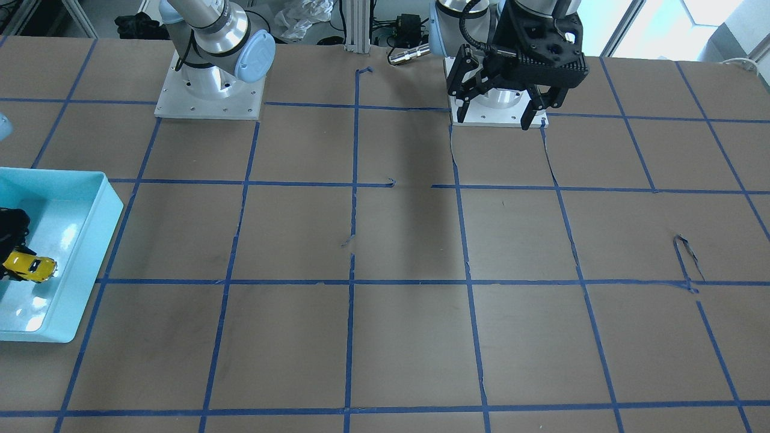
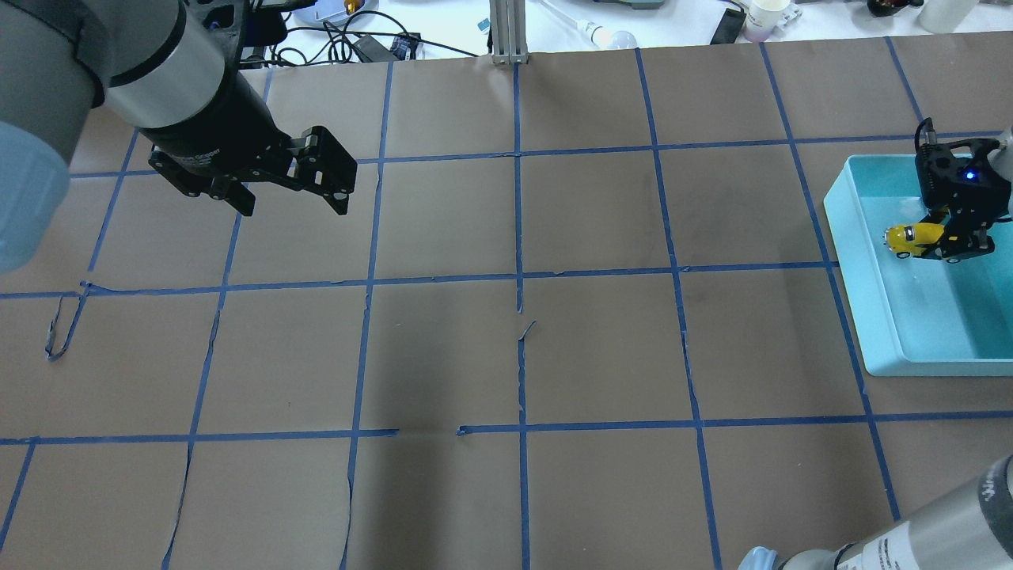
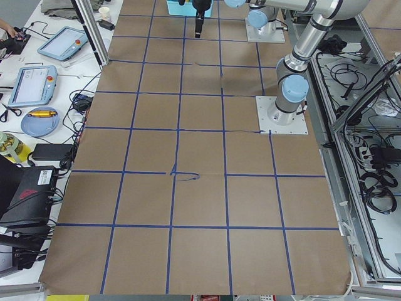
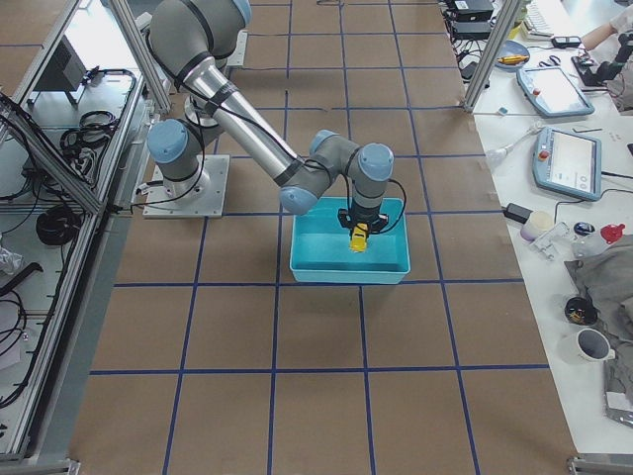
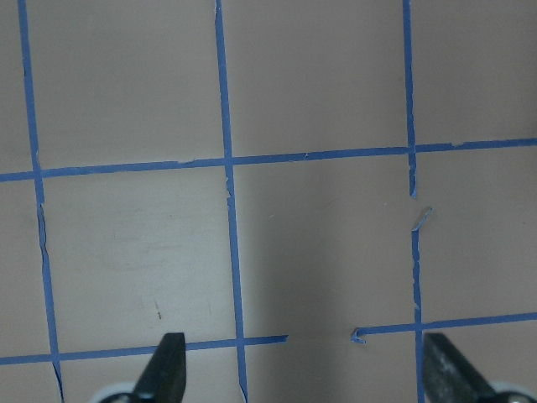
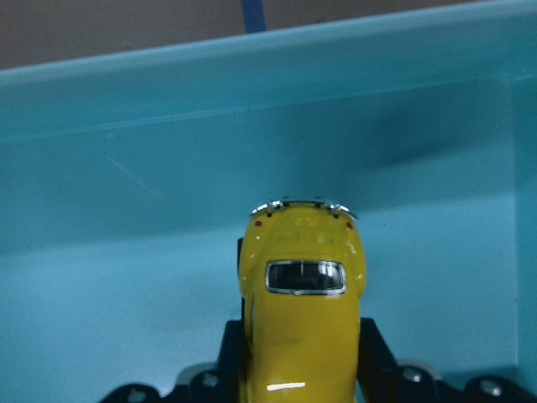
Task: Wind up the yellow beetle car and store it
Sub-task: 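Open the right gripper to drop the car in the bin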
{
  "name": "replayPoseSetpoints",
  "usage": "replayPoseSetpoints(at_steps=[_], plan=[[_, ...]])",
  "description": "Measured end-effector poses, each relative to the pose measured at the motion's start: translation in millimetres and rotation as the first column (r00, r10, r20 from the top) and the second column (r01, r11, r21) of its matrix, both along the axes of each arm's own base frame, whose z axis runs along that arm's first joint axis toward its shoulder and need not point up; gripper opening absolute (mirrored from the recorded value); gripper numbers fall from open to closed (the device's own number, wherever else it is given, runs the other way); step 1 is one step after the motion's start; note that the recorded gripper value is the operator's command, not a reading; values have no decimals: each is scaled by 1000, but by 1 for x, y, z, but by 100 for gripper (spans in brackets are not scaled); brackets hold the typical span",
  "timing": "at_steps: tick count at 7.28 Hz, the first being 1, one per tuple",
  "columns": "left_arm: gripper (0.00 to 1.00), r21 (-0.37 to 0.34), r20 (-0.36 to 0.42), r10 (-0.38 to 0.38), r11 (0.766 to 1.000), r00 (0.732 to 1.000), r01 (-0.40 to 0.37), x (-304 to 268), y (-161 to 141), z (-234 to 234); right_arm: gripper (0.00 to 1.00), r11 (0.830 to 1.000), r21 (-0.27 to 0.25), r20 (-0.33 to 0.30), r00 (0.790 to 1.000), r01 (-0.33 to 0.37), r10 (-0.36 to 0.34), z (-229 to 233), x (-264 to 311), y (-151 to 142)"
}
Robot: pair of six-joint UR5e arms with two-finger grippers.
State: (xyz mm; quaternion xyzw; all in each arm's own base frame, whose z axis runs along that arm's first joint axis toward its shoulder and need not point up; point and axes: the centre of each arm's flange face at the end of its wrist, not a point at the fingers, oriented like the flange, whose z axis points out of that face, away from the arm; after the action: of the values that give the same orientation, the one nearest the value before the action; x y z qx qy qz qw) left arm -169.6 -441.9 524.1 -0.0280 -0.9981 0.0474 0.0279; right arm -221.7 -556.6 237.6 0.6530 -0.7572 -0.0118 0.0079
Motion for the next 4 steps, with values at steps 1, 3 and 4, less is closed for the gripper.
replayPoseSetpoints(at_steps=[1,3,4], plan=[[100,0,0,0,1000,1000,0,0,0,0,99,1000,0,2,1000,0,0,-1,0,0],[100,0,0,0,1000,1000,0,0,0,0,99,1000,-5,5,1000,7,-7,2,1,0],[100,0,1,1,1000,1000,-1,0,0,0,99,1000,-16,-1,1000,10,-10,10,1,1]])
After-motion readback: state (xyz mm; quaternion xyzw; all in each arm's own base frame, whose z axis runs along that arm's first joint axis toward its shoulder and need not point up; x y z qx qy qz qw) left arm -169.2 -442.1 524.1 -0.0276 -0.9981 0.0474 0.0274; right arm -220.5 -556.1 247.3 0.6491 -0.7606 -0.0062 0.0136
